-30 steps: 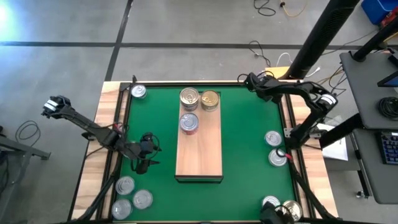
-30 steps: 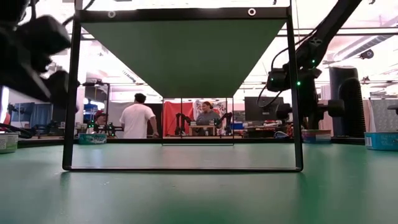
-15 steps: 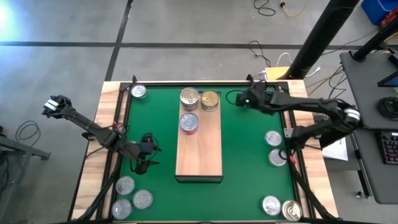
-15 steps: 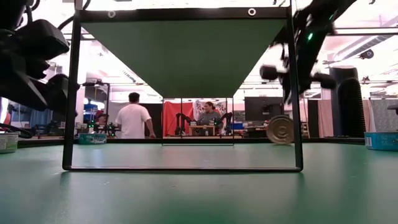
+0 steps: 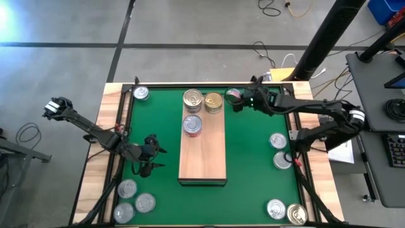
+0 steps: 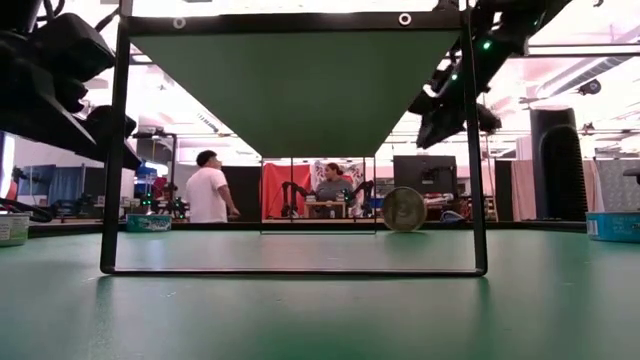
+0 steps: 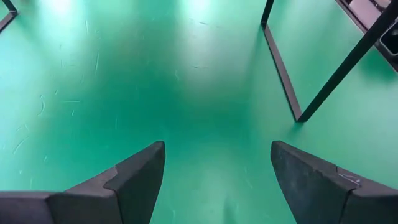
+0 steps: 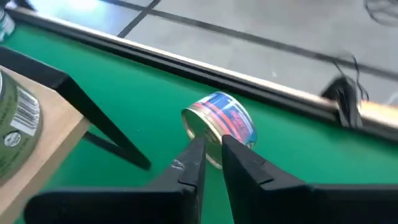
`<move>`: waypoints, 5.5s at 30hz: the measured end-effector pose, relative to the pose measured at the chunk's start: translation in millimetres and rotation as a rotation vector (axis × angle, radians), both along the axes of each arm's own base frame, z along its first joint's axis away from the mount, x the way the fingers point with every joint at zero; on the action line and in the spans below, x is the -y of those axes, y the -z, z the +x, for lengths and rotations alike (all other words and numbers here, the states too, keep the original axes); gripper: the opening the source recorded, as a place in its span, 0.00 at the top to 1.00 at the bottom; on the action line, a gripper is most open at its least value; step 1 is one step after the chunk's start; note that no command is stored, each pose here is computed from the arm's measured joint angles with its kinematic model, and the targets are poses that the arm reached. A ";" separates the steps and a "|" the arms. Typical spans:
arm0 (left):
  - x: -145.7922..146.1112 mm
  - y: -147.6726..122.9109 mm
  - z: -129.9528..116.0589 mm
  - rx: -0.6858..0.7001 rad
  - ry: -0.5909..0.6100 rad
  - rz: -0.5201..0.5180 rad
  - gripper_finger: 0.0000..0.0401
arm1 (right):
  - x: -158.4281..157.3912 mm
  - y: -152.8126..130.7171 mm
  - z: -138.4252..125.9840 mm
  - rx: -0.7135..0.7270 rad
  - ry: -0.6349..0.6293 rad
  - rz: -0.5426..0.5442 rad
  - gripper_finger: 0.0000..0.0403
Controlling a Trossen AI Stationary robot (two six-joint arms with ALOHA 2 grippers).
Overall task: Stack canned seafood by type on shelf
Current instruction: Put the blue pink tuna can on the shelf
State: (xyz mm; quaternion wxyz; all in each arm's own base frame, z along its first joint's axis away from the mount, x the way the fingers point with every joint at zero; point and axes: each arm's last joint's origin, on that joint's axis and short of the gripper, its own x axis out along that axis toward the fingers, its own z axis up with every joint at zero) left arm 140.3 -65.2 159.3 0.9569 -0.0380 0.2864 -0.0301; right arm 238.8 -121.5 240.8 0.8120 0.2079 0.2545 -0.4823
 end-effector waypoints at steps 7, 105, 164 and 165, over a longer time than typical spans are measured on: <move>0.0 -9.8 3.3 0.050 -0.060 -0.014 0.31 | 47.3 17.6 -3.1 0.020 -0.229 0.099 0.54; 4.1 -91.6 20.5 0.247 -0.387 0.371 0.31 | -74.8 -58.0 -24.3 0.389 -0.879 0.416 0.58; 20.6 -104.4 20.8 0.341 -0.208 0.256 0.31 | -78.4 -43.1 86.8 0.137 -0.505 0.575 0.19; 20.6 -104.4 20.8 0.341 -0.207 0.258 0.31 | -78.4 -44.6 84.5 0.131 -0.501 0.564 0.19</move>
